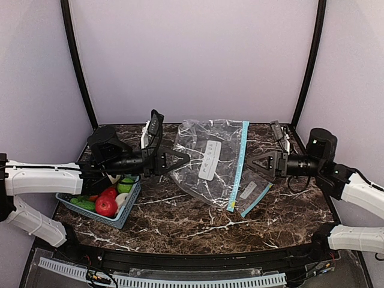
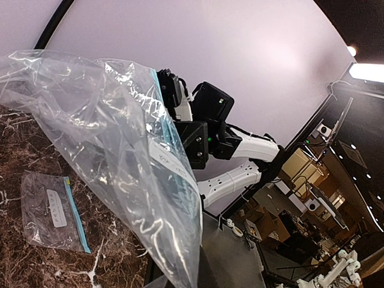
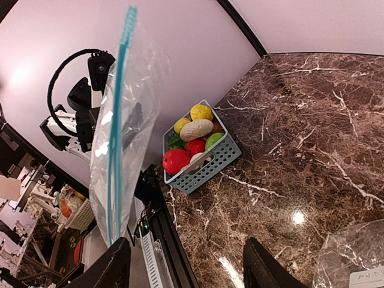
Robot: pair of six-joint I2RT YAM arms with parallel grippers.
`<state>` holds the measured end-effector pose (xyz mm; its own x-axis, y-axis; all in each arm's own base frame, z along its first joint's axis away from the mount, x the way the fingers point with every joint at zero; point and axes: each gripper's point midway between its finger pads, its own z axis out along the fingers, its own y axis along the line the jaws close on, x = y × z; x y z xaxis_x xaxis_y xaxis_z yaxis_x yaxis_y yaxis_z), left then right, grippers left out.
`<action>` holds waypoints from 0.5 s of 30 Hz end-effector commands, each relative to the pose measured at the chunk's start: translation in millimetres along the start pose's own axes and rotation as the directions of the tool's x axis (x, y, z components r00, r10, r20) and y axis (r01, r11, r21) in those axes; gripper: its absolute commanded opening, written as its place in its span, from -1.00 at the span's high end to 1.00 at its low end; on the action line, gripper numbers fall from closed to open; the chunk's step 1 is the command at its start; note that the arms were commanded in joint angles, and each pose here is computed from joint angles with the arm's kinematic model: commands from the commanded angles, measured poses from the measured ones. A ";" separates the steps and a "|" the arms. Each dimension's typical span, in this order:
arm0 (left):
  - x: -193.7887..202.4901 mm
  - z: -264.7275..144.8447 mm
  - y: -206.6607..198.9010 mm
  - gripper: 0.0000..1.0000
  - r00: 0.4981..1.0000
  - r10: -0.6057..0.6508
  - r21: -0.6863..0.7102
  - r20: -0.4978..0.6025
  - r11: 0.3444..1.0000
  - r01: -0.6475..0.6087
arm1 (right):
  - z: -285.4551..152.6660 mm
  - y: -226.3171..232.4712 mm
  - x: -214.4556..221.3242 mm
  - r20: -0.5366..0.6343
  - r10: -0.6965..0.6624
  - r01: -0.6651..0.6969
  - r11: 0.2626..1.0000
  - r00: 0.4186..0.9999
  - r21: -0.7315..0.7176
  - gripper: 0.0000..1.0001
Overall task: Place the food in the zip-top bag and seal the zipper
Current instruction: Pass from the left arm to the right
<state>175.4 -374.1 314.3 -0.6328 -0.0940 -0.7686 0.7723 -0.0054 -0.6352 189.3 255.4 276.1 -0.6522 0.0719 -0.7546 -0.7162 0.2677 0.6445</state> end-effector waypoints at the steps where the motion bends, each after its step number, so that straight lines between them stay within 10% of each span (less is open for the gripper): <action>1: -7.8 -6.5 -13.8 0.99 0.999 0.027 0.033 0.033 0.999 -0.028 | 3.1 -2.3 1.6 0.008 0.005 -0.005 1.000 1.000 -0.008 -0.22; 15: -6.6 -3.8 -11.5 0.99 0.999 0.021 0.034 0.026 0.999 -0.022 | 7.8 10.6 2.1 -0.037 -0.007 0.003 0.996 0.999 -0.090 -0.21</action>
<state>174.2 -372.6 318.7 -0.6271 -0.1028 -0.7722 0.7770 -0.0128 -0.6293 187.5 260.9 265.8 -0.6818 0.0404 -0.7304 -0.7032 0.2390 0.6696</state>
